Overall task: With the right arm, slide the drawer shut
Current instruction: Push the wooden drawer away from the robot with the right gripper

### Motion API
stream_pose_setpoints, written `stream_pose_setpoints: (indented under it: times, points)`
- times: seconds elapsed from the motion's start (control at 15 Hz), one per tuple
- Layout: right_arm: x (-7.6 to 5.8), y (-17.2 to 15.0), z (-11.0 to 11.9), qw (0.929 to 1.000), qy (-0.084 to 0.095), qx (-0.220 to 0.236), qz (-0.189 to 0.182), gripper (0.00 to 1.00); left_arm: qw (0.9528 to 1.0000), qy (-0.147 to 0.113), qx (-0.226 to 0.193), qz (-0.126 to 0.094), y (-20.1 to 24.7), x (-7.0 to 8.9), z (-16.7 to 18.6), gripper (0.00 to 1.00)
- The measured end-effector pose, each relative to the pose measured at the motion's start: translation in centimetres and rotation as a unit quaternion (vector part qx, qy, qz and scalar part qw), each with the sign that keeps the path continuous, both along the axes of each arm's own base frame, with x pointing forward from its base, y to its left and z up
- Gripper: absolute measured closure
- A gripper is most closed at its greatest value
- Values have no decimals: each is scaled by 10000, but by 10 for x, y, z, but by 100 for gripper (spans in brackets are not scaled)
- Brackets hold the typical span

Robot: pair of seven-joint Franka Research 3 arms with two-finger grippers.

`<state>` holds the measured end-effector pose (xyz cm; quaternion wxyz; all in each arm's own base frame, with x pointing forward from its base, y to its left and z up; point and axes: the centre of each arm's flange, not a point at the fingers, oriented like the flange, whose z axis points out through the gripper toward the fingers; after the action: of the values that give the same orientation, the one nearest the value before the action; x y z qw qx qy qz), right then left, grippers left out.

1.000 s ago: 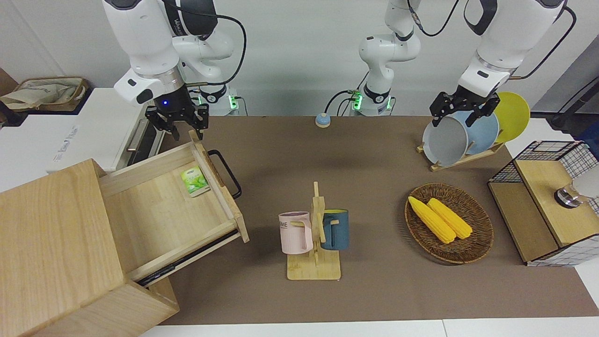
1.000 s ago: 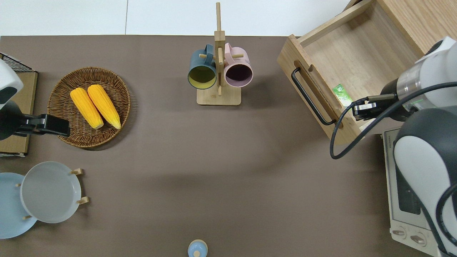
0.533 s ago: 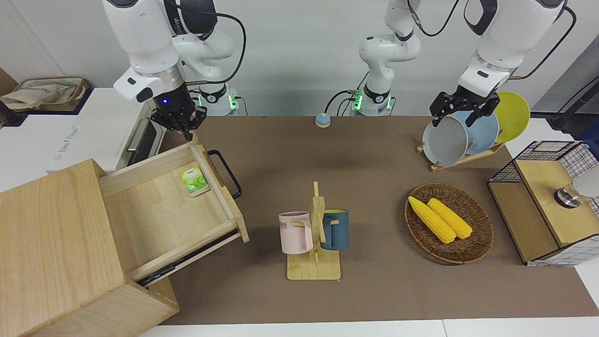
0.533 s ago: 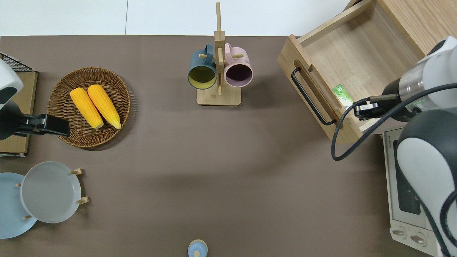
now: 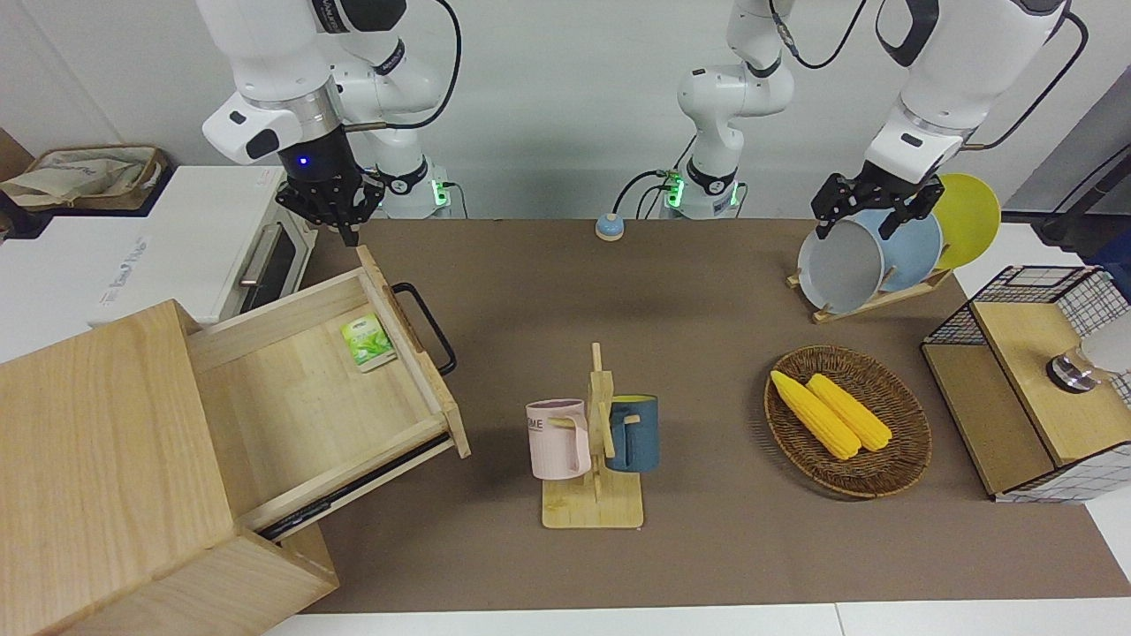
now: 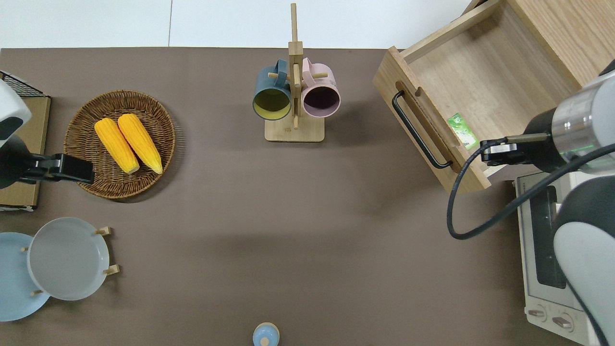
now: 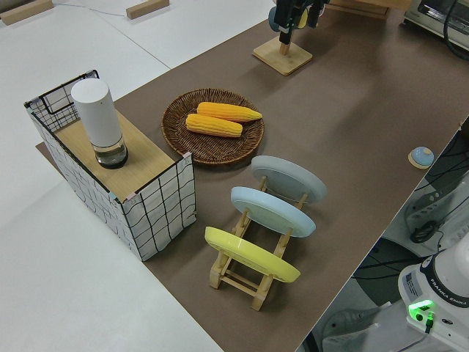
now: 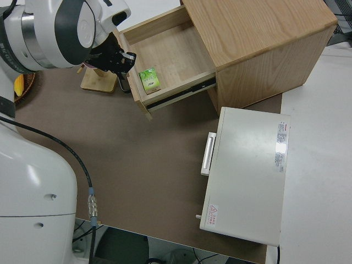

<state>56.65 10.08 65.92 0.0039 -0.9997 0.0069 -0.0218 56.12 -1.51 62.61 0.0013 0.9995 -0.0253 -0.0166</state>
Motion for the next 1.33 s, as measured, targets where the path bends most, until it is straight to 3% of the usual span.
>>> stream_pose_setpoints:
  times: [0.47,0.67,0.8,1.07,1.33]
  points:
    - [-18,79,-4,9938,55,66,-1110,99,10000,0,0,0,0,0,0,0]
    - [-21,120,-25,9849,164,-35,-1722,99,10000,0,0,0,0,0,0,0]
    - [-15,135,-47,9763,272,-110,-2145,99,10000,0,0,0,0,0,0,0]
    - [10,141,-94,9483,355,-153,-3150,99,10000,0,0,0,0,0,0,0]
    - [27,141,-131,9072,319,-122,-4194,99,10000,0,0,0,0,0,0,0]
